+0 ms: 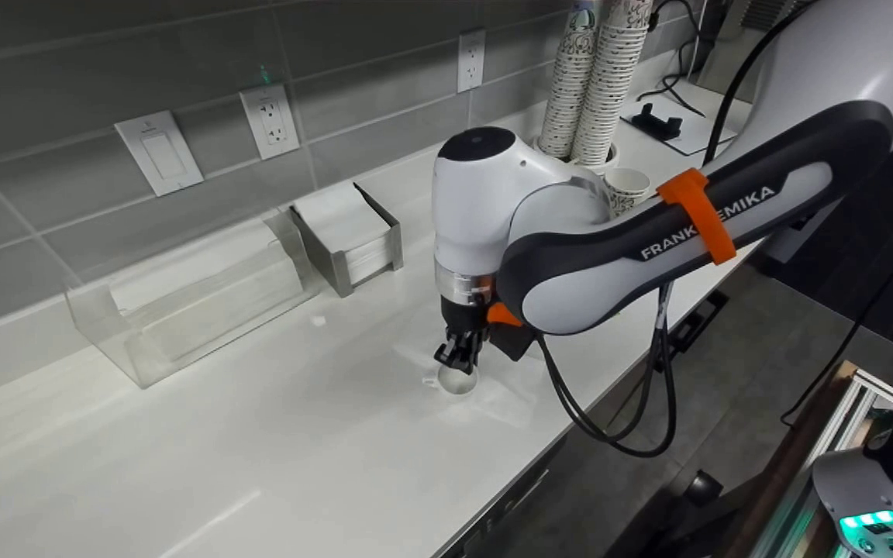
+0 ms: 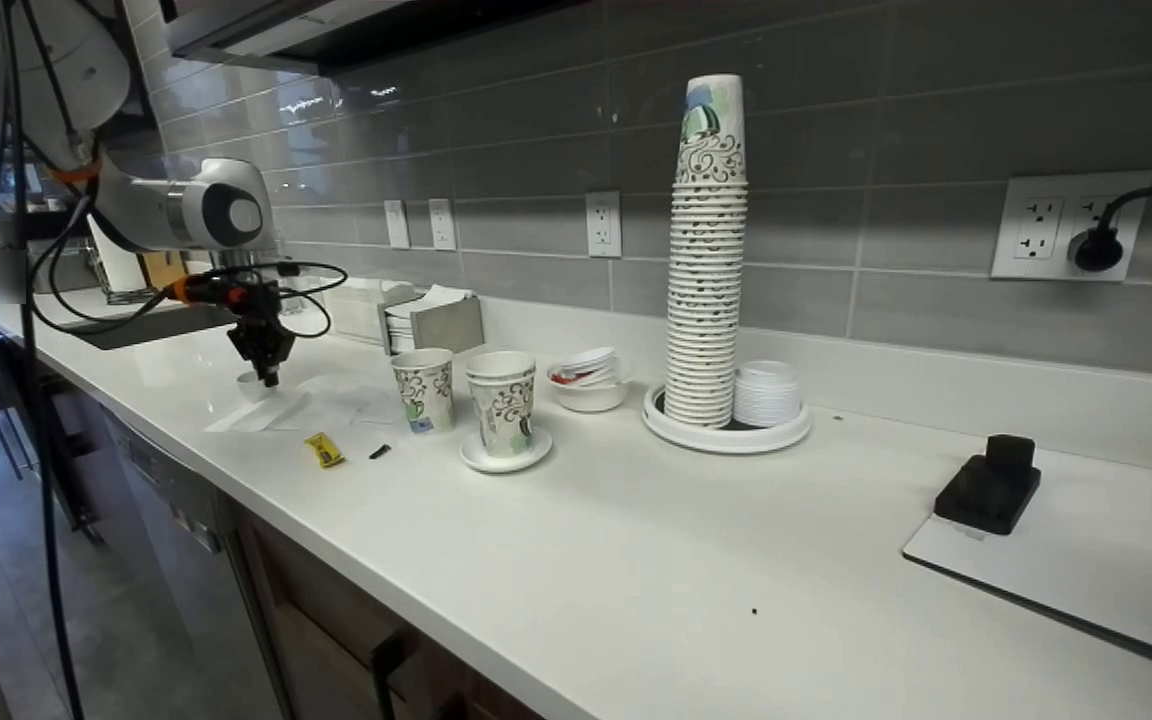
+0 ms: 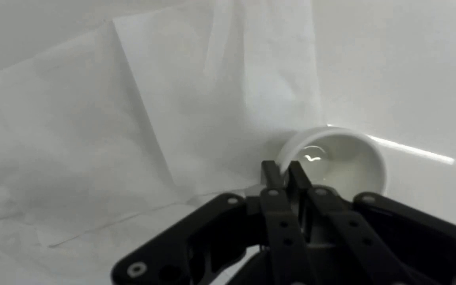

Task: Move the tea cup to the left of the white bowl

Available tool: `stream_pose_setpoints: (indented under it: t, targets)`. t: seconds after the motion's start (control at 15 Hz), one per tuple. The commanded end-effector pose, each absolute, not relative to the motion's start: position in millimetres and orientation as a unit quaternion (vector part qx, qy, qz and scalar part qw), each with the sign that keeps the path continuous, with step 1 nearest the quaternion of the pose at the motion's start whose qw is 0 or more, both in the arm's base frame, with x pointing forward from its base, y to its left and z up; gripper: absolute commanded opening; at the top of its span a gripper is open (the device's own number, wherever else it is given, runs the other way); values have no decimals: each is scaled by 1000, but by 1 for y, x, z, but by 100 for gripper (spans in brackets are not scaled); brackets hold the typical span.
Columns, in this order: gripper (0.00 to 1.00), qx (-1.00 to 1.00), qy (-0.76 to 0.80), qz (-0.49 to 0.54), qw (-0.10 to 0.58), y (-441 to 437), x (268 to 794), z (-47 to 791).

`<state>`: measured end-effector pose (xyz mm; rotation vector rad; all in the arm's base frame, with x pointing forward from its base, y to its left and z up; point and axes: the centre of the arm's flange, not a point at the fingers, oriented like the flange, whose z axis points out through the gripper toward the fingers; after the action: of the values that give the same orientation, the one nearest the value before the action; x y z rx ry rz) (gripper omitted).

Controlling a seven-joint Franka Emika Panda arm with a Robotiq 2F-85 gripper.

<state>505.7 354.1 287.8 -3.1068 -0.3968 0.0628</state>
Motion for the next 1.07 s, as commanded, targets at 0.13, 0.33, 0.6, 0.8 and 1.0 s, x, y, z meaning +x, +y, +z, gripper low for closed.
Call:
stream_pose_setpoints:
  t: [0.13, 0.33, 0.6, 0.8, 1.0]
  targets:
    - [2, -986, -154, 64, 29, 374, 505, 297]
    - [2, -987, -147, 48, 36, 374, 509, 303]
    - [2, -994, -102, -27, 36, 363, 538, 328]
    - [2, -996, -84, -25, 31, 345, 551, 354]
    - [9, -995, -87, -25, 39, 341, 553, 345]
